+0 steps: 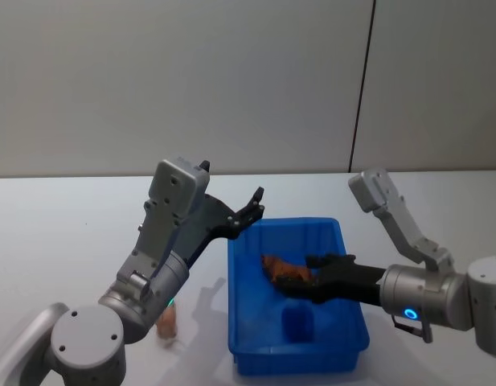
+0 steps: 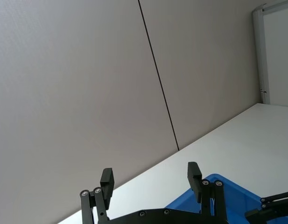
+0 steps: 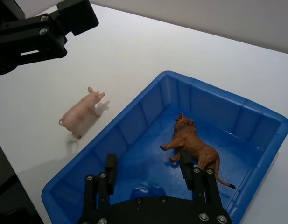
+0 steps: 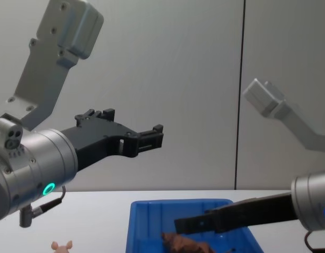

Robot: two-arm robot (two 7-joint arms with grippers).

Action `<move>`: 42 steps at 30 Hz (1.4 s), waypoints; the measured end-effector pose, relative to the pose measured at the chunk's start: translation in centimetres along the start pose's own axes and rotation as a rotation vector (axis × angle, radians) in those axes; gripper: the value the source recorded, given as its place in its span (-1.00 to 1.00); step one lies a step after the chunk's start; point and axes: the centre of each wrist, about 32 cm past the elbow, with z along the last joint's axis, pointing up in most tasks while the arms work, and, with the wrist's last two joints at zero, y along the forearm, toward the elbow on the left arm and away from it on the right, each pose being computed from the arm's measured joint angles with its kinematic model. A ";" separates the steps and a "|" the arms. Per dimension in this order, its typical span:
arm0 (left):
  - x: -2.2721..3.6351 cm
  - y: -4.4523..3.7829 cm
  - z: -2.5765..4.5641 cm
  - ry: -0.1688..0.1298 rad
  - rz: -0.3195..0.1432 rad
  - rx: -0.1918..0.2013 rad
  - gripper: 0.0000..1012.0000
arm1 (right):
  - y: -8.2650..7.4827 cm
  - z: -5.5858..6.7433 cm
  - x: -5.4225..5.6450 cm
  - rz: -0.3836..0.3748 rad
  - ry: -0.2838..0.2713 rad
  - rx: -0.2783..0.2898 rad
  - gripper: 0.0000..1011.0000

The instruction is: Pick up the two dolls from the table and place them into the box.

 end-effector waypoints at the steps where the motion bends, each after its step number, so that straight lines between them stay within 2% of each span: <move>1: 0.00 0.00 0.00 0.000 0.000 0.000 0.98 | 0.0 0.0 0.0 0.001 0.001 -0.001 0.58; 2: 0.00 0.00 0.00 0.000 0.000 0.000 0.98 | 0.1 0.0 0.0 0.004 0.002 -0.003 0.69; 8: 0.00 0.00 0.00 0.000 0.000 0.000 0.98 | -0.2 0.0 0.2 -0.005 0.004 0.005 0.98; 14: 0.00 0.00 0.00 0.000 0.000 0.000 0.98 | -1.3 -0.2 0.5 -0.044 0.002 0.026 0.98; 23: 0.00 0.00 0.00 0.000 0.000 0.000 0.98 | -4.2 -1.1 1.2 -0.152 0.008 0.082 0.98; 34: 0.00 0.00 0.00 0.000 0.000 0.000 0.98 | -9.2 -3.8 2.1 -0.296 0.041 0.185 0.98; 42: 0.02 0.00 0.01 0.000 0.000 0.001 0.98 | -11.2 -4.9 2.2 -0.350 0.055 0.228 0.98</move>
